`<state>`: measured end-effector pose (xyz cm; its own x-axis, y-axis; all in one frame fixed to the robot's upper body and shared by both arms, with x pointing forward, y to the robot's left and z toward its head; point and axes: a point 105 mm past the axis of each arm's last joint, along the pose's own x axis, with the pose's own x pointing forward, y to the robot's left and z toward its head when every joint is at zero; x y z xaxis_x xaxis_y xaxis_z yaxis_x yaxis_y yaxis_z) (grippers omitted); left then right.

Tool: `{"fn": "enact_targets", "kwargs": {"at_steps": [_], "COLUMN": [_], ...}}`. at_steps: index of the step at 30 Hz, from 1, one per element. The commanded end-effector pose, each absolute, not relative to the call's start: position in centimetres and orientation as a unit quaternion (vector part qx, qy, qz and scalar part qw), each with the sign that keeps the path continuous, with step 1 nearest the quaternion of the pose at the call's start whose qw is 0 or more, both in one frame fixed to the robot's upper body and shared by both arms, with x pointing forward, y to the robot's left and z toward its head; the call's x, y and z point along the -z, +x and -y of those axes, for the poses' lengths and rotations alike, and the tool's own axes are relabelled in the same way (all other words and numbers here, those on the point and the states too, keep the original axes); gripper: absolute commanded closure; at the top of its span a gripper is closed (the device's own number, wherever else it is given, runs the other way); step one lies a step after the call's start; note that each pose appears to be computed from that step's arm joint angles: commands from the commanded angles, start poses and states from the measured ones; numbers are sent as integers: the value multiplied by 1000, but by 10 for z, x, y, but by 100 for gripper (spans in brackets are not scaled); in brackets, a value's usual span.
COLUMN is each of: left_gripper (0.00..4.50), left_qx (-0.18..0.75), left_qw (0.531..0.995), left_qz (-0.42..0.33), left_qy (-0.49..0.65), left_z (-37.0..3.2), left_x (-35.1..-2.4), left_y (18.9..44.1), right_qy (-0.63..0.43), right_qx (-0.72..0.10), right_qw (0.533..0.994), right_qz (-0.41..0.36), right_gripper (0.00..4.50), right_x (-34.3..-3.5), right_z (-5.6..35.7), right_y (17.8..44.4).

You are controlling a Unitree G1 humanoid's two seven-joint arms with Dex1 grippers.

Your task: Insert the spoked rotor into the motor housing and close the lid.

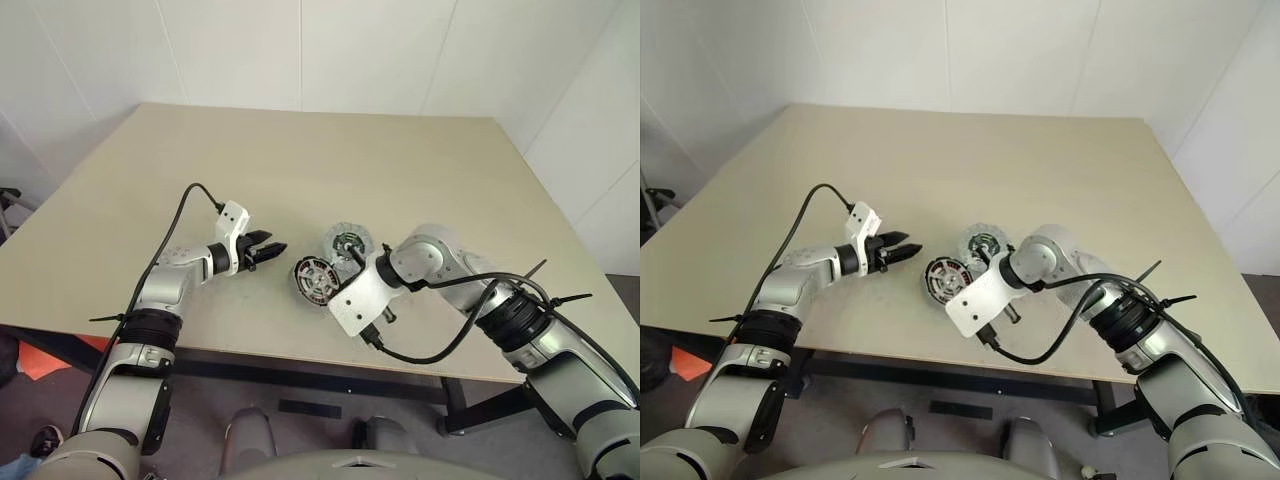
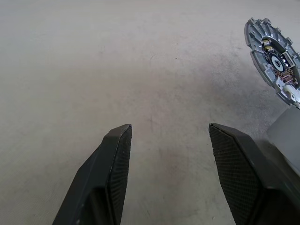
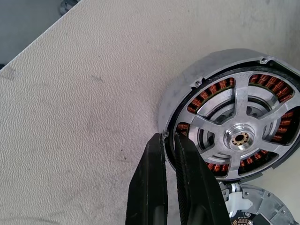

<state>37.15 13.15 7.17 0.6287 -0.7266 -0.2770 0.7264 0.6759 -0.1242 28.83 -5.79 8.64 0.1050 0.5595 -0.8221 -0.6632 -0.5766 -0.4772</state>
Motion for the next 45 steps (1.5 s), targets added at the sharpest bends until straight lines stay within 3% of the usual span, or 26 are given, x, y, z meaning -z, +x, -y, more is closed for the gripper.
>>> {"fn": "enact_targets", "kwargs": {"at_steps": [1,15,26,35,45], "left_gripper": [173,173,173,173,173], "left_qx": [401,403,402,397,391], "left_qw": [907,907,907,910,912], "left_qz": [-126,-124,-124,-122,-123], "left_qy": [3,1,1,2,3], "left_z": [-133,-129,-130,-133,-137], "left_x": [-87,-86,-85,-86,-85], "left_y": [376,378,378,378,377], "right_qy": [-567,-540,-486,-462,-451], "right_qx": [-641,-606,-625,-614,-572], "right_qw": [515,574,603,635,677], "right_qz": [-48,-110,-92,-79,-101], "right_gripper": [450,450,450,450,450], "right_x": [-107,-120,-133,-135,-128], "right_z": [63,94,65,33,38], "right_y": [301,311,301,309,328]}}
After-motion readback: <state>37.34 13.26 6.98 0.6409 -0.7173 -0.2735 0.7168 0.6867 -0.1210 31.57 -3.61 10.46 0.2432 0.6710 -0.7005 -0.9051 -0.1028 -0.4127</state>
